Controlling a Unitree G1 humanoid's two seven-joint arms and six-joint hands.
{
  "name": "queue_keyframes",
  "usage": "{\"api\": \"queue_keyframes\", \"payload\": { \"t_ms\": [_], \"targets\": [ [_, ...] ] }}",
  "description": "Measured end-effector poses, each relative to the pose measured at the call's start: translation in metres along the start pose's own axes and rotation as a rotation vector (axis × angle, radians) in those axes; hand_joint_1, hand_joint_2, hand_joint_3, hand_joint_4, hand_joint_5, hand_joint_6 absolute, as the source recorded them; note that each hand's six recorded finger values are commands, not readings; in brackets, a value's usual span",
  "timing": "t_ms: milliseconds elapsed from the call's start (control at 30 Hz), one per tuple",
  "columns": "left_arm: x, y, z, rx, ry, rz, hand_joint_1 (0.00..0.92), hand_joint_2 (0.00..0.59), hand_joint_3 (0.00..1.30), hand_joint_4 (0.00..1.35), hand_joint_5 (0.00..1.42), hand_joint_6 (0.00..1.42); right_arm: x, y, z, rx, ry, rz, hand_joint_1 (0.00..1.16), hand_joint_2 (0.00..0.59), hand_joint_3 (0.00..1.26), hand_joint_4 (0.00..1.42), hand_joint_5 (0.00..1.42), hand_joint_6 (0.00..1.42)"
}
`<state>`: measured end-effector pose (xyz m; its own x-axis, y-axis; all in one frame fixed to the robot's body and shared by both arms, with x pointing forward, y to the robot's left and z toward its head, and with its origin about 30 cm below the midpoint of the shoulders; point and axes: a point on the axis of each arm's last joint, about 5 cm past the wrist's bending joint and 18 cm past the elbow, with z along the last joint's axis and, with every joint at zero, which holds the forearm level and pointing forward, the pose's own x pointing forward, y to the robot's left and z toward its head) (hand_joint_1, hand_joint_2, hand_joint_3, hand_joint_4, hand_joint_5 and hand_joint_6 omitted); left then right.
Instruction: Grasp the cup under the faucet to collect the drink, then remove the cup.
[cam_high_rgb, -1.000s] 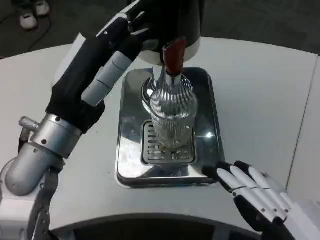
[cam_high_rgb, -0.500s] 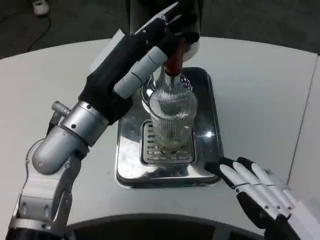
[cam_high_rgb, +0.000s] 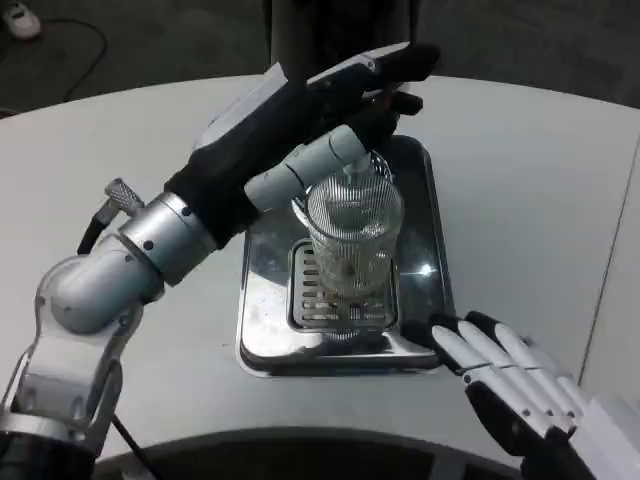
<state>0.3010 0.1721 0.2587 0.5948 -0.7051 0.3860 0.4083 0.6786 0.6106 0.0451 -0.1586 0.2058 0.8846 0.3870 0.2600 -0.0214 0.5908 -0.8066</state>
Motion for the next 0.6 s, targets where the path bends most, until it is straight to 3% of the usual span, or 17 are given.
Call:
{"api": "queue_keyframes", "payload": {
  "t_ms": [300, 467, 500, 600],
  "targets": [
    [-0.001, 0.008, 0.0075, 0.232, 0.002, -0.084, 0.000, 0.088, 0.20, 0.13, 0.20, 0.16, 0.005, 0.0036, 0.0006, 0.023, 0.021, 0.014, 0.59, 0.432, 0.12, 0.07, 0.03, 0.02],
    [-0.002, 0.009, 0.0059, 0.270, -0.002, -0.087, 0.000, 0.094, 0.18, 0.13, 0.20, 0.15, 0.011, 0.0046, -0.0009, 0.044, 0.044, 0.008, 0.68, 0.348, 0.12, 0.12, 0.09, 0.09],
    [-0.003, 0.008, 0.0052, 0.270, -0.002, -0.084, 0.000, 0.096, 0.18, 0.13, 0.20, 0.15, 0.013, 0.0046, -0.0018, 0.052, 0.053, 0.003, 0.74, 0.296, 0.13, 0.14, 0.12, 0.12],
    [-0.003, 0.008, 0.0042, 0.271, -0.003, -0.083, 0.000, 0.110, 0.17, 0.13, 0.20, 0.15, 0.020, 0.0046, -0.0066, 0.071, 0.083, -0.037, 0.83, 0.239, 0.16, 0.17, 0.16, 0.16]
  ]
}}
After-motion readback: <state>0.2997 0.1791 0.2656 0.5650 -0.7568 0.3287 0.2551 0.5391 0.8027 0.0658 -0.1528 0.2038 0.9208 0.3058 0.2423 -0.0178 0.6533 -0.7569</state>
